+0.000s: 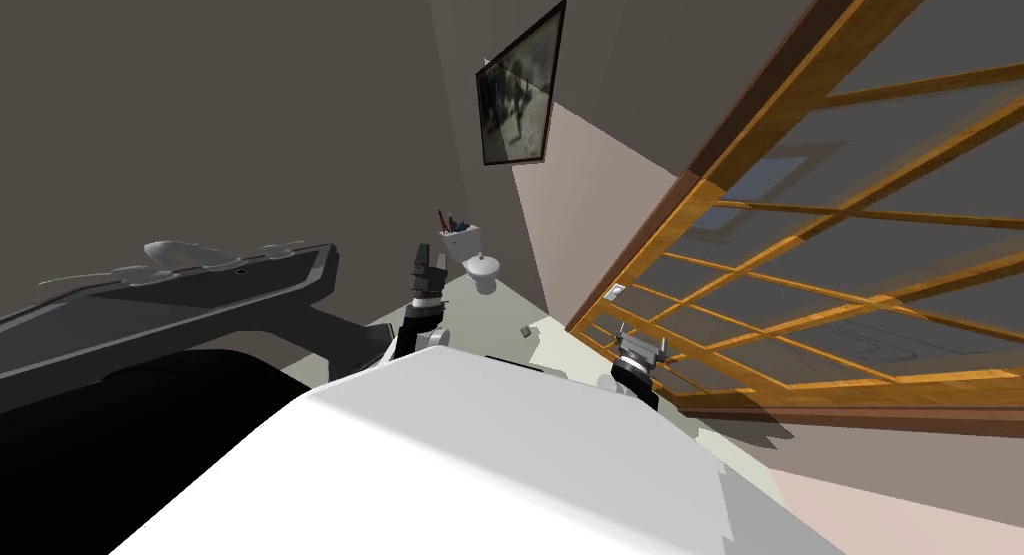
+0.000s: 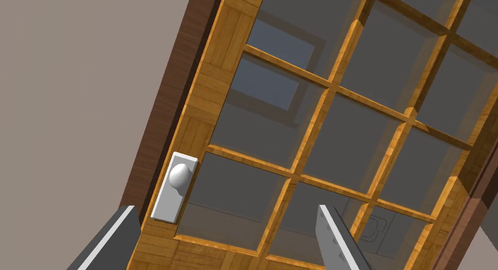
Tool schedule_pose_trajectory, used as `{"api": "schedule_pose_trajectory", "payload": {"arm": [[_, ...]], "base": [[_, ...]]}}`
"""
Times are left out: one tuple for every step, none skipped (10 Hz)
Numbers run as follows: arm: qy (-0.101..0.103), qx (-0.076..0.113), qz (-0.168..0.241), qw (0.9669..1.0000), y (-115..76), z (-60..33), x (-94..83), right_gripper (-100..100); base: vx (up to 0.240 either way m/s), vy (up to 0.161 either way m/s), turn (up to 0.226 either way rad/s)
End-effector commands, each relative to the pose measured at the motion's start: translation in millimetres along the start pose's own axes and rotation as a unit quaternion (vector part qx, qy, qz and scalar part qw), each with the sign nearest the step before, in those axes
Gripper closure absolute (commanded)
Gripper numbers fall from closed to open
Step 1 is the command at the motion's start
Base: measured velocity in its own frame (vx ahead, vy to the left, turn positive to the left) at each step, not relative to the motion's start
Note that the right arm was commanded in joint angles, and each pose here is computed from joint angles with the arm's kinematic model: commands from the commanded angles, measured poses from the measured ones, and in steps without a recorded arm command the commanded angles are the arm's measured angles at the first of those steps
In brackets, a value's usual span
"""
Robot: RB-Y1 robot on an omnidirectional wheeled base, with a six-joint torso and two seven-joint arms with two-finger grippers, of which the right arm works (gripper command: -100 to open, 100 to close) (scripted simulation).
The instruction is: Pull the door open
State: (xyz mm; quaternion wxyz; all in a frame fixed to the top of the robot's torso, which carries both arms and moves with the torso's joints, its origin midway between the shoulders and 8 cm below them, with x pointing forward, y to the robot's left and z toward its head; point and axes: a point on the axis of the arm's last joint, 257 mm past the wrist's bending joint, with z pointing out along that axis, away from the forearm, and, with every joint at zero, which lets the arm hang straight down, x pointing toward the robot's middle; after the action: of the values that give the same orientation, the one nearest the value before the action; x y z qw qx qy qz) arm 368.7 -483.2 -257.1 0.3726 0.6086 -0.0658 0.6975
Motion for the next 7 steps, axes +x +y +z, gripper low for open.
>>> {"api": "schedule_pose_trajectory", "payload": {"arm": [[-0.014,-0.01,0.015,0.9997,4.9,-4.1,-15.0,-100],[-0.023,-0.016,0.024,0.9993,8.6,-6.0,-24.2,-100],[-0.031,-0.021,0.032,0.9988,12.2,-7.9,-32.8,-100],[-0.039,-0.028,0.04,0.998,15.8,-10.0,-41.3,-100],[-0.047,-0.034,0.048,0.9972,19.6,-12.3,-49.6,-100],[-0.055,-0.041,0.055,0.9961,23.4,-14.7,-57.9,-100],[-0.063,-0.048,0.063,0.9949,27.4,-17.3,-66.1,-100]], "base": [[0.045,-0.095,0.216],[0.048,-0.105,0.229],[0.041,-0.101,0.194],[0.033,-0.085,0.177],[0.025,-0.085,0.21],[0.027,-0.084,0.211],[0.028,-0.093,0.201]]}}
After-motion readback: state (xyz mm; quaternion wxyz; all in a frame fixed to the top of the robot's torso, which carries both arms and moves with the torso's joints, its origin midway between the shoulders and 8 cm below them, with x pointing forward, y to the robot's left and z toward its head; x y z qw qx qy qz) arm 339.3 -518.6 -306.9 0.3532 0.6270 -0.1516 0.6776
